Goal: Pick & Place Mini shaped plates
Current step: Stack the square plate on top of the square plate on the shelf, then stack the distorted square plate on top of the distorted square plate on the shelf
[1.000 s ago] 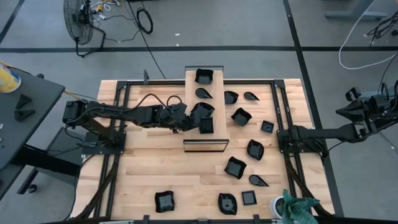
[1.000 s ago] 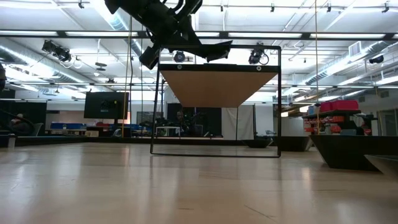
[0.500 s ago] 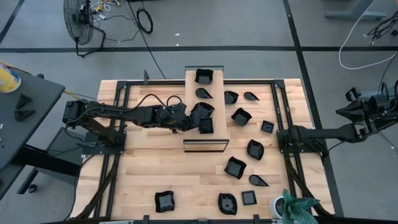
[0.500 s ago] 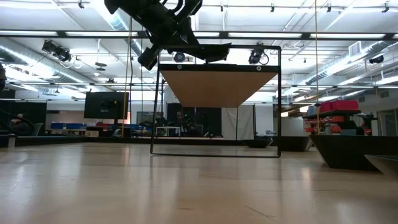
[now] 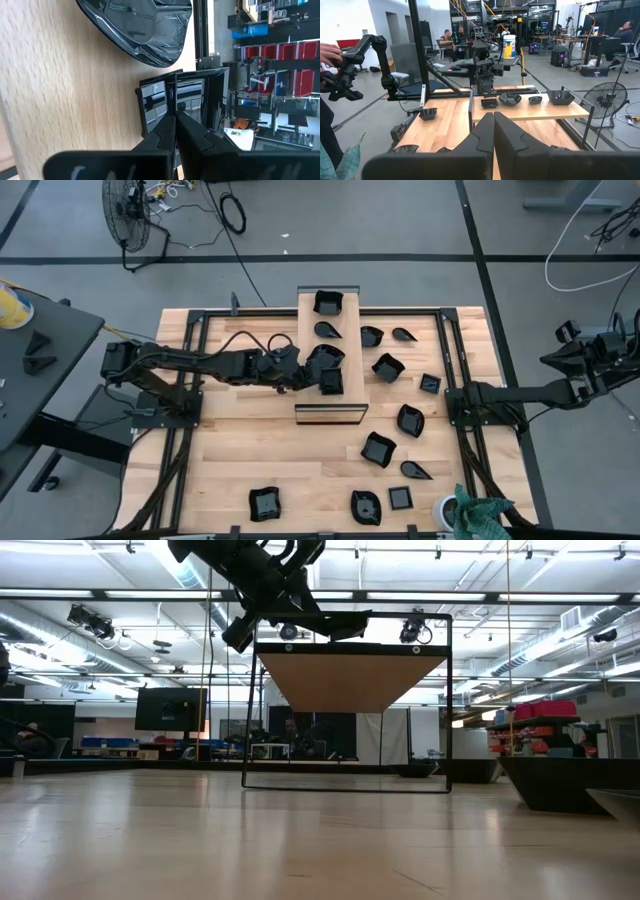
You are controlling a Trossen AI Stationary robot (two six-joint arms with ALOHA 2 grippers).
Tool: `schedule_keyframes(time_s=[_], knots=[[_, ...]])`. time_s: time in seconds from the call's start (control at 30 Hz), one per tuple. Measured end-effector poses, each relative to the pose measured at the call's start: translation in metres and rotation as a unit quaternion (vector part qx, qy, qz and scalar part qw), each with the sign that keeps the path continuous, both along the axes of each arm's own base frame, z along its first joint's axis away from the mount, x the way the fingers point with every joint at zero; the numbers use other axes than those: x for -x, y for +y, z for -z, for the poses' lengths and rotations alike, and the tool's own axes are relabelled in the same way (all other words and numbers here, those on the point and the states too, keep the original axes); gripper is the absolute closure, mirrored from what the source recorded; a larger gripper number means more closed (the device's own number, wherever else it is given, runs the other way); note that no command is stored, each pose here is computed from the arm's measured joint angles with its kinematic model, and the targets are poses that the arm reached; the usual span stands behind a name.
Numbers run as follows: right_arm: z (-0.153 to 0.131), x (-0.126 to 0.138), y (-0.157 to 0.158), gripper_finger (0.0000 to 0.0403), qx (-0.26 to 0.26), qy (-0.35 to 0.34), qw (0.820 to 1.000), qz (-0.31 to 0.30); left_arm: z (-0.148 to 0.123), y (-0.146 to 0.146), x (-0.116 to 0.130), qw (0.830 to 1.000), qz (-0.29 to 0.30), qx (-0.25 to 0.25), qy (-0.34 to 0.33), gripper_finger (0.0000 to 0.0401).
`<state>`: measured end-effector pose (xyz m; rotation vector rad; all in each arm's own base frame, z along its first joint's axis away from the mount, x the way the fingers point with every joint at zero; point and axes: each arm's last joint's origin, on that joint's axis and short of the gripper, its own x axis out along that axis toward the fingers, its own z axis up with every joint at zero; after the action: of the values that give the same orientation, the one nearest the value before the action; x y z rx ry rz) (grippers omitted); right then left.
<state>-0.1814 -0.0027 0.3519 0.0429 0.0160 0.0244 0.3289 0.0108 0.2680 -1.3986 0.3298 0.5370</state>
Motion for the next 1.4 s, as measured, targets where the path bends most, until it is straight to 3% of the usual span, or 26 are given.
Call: schedule_keyframes(time_s=[0.77,1.4], knots=[[0.0,0.0,0.0,0.0392,0.0,0.0,1.0,0.0,-0.0039,-0.0001,-0.0023,1.0,0.007,-0.01,-0.021,0.0388],[0.0,0.0,-0.0001,0.0392,0.0,0.0,1.0,0.0,-0.0038,-0.0005,-0.0023,1.0,0.013,-0.01,-0.021,0.0327]])
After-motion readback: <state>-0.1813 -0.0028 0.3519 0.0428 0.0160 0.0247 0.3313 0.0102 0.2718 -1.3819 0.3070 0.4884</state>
